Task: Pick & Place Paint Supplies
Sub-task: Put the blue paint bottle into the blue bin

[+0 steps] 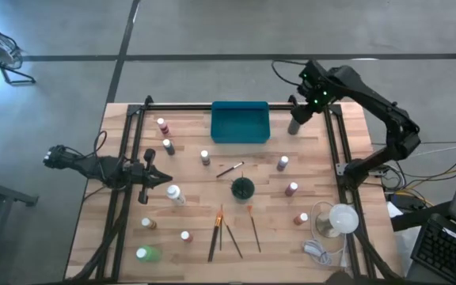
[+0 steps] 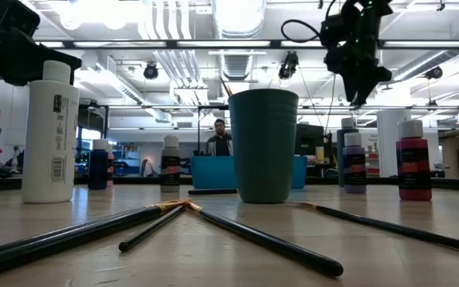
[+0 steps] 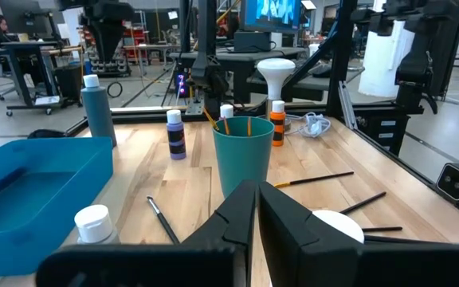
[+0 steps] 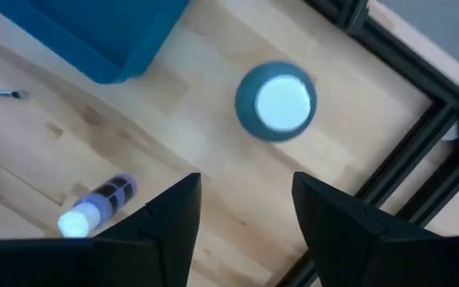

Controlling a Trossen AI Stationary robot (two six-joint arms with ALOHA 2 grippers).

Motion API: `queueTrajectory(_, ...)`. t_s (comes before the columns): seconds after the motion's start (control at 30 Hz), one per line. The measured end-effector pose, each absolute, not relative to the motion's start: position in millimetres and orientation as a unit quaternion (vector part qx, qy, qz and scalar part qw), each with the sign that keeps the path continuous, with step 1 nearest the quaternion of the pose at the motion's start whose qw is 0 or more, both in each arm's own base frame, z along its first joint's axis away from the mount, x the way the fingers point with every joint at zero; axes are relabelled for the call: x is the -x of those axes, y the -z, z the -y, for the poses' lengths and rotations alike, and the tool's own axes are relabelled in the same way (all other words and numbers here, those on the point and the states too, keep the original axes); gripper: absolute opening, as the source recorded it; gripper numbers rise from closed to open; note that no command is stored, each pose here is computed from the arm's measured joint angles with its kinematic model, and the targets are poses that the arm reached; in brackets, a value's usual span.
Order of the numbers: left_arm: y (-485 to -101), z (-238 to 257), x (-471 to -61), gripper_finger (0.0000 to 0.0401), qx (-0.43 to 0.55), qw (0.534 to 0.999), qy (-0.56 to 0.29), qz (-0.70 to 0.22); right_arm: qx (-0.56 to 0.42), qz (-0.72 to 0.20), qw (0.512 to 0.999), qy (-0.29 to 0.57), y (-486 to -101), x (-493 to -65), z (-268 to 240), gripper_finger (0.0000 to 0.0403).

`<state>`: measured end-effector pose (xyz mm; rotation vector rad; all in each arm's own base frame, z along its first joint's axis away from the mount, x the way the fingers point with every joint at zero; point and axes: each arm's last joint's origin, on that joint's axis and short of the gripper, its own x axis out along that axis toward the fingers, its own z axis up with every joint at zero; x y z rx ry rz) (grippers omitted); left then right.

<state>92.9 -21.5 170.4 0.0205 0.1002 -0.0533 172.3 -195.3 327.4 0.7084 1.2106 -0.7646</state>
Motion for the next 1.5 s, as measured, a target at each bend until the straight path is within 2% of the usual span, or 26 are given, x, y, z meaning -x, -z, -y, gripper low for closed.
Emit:
queueTrajectory(0.37, -170, 22, -93, 0.0026, -0.01, 0.998, 0.027, -0.05, -0.314, -0.576, 0.676, 0.335, -314, -191, 218, 0.0244)
queueTrajectory(0.6, -170, 22, -93, 0.0026, -0.01, 0.998, 0.027, -0.05, -0.301, -0.601, 0.652, 0.351, -300, -196, 229, 0.0258)
queueTrajectory(1.5, -170, 22, -93, 0.0026, -0.01, 0.998, 0.027, -0.05, -0.308, -0.622, 0.63, 0.348, -284, -194, 243, 0.0197)
